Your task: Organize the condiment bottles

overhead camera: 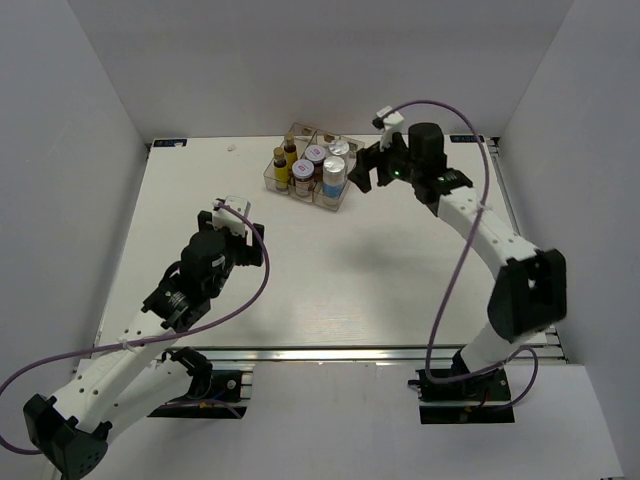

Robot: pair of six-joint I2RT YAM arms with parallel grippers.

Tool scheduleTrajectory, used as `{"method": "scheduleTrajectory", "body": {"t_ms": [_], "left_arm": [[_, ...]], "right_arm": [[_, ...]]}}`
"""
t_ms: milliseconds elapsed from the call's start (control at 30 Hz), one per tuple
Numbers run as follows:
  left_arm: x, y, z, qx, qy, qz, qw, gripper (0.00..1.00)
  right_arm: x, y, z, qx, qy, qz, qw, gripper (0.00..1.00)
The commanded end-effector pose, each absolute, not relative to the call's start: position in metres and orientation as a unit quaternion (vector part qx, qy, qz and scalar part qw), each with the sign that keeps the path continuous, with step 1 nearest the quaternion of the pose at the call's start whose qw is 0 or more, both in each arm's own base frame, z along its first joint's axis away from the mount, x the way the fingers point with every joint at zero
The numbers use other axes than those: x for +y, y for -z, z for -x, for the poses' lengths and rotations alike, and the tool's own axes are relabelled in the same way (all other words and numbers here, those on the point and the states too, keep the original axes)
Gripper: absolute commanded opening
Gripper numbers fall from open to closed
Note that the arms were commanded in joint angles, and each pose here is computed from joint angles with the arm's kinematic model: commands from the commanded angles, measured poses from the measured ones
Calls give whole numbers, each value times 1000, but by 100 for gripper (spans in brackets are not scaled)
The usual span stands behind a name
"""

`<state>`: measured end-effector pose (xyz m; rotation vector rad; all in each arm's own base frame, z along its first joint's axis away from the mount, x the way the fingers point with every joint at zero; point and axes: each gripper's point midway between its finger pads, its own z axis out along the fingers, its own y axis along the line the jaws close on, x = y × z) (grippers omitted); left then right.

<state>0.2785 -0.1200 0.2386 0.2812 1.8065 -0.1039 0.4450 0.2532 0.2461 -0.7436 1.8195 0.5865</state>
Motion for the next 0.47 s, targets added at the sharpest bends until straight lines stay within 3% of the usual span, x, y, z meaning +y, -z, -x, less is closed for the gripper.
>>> {"method": "scheduleTrajectory", "body": {"t_ms": [0,133,433], "left_arm": [[-122,-247,-275,773,59,-124,620,91],[-124,-249,-274,771,67,-128,621,98],[-127,-255,-269,761,83,-134,629,98]], "right_arm": [[229,-257,-420,776,-230,253,530,89],[206,-246,-362,781,-233,251,522,89],[165,-261,-296,744,-213,220,594,90]]}}
